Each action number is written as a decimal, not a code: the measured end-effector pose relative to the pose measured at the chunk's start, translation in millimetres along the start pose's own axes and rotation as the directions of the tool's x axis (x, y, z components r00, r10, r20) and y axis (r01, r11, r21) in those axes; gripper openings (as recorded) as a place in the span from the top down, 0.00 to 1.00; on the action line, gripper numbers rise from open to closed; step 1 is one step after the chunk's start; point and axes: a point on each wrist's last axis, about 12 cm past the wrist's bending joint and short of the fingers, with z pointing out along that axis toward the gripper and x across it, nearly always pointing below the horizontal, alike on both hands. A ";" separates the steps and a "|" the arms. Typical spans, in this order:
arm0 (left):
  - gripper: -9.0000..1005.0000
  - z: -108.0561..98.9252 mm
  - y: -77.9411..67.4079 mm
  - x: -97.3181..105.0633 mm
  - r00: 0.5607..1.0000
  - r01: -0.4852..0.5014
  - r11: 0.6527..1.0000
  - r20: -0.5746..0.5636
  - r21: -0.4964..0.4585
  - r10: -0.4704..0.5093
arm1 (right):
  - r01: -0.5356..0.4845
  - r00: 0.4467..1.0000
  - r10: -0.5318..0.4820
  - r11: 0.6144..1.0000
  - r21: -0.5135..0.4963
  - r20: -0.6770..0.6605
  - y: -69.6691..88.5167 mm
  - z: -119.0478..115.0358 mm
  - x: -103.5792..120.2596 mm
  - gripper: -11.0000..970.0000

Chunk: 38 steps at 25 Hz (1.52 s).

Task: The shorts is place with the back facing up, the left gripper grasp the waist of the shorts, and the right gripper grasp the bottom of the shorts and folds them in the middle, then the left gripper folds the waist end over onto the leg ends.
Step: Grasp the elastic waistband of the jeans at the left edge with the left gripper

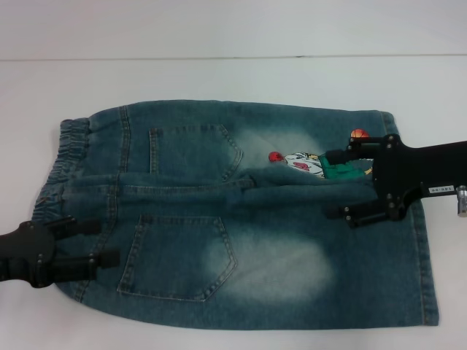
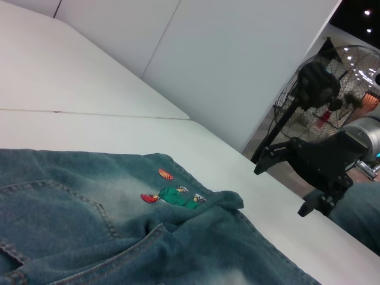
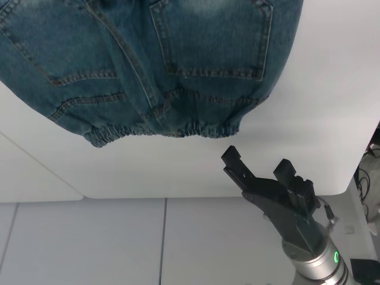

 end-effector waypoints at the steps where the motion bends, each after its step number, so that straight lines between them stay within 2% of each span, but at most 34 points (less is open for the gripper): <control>1: 0.07 0.0 0.0 0.0 1.000 0.000 1.000 0.000 0.000 0.000 | 0.001 1.000 -0.001 1.000 -0.001 0.000 0.0 0.1 -0.1 0.07; 14: 0.07 0.6 0.1 -1.8 0.999 0.039 0.999 -0.004 0.006 -0.039 | 0.007 1.000 -0.007 1.000 -0.006 0.001 -0.3 1.7 -1.2 0.07; 18: 0.07 -2.5 1.7 -5.4 0.995 0.099 0.995 -0.009 -0.001 -0.099 | 0.008 1.000 -0.008 1.000 -0.010 0.005 1.3 3.8 -0.5 0.08; 23: 0.07 -12.0 6.3 -15.3 0.970 0.241 0.970 -0.015 -0.040 -0.241 | 0.007 1.000 -0.007 1.000 -0.012 0.011 3.3 6.2 -0.2 0.08; 26: 0.07 -21.8 12.6 -22.2 0.930 0.365 0.927 -0.002 -0.088 -0.367 | 0.007 1.000 -0.007 1.000 -0.015 0.014 4.0 7.7 -0.3 0.08; 30: 0.07 -34.6 24.3 -26.6 0.836 0.546 0.822 0.042 -0.162 -0.547 | 0.012 1.000 -0.011 1.000 -0.016 0.018 4.0 9.3 -1.6 0.08; 35: 0.07 -45.8 39.1 -29.2 0.754 0.637 0.716 0.038 -0.287 -0.656 | 0.024 1.000 -0.023 1.000 -0.020 0.019 2.5 11.5 -5.1 0.07; 38: 0.07 -47.1 45.1 -30.2 0.726 0.651 0.673 0.028 -0.351 -0.687 | 0.030 0.999 -0.030 0.999 -0.023 0.021 1.4 12.7 -7.3 0.07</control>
